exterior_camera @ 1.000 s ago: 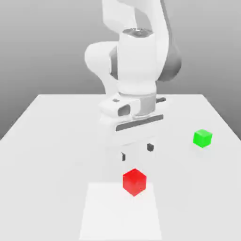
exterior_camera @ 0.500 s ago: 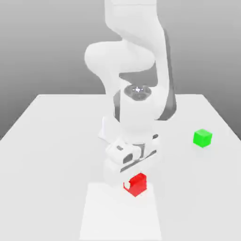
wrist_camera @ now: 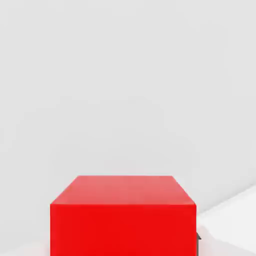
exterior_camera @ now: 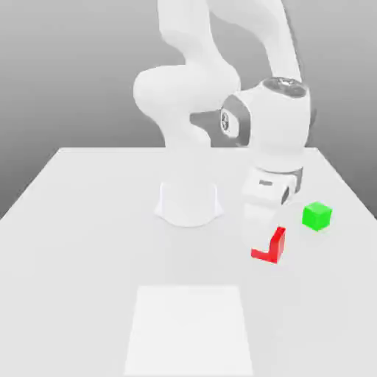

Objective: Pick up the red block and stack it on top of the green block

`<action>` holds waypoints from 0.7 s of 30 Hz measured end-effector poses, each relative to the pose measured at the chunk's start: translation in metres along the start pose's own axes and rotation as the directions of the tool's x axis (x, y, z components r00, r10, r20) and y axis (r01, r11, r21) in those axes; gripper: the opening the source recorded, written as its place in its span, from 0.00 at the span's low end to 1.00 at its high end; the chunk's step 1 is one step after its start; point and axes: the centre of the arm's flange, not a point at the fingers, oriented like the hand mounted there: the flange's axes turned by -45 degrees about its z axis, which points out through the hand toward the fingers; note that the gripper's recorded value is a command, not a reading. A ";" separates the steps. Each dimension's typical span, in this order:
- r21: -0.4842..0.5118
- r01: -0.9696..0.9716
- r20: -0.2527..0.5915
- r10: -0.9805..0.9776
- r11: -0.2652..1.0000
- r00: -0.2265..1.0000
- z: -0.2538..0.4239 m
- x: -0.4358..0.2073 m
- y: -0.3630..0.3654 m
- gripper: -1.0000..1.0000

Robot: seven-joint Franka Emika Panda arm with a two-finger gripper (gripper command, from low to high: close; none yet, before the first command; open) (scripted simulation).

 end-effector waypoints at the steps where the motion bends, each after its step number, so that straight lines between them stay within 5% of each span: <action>1: 0.001 0.072 -0.001 -0.072 0.997 0.997 -0.002 0.013 -0.017 0.00; 11: 0.010 0.709 0.009 -0.709 0.706 0.706 -0.013 0.068 -0.220 0.00; 21: -0.001 0.749 0.023 -0.749 0.662 0.662 0.027 0.071 -0.236 0.00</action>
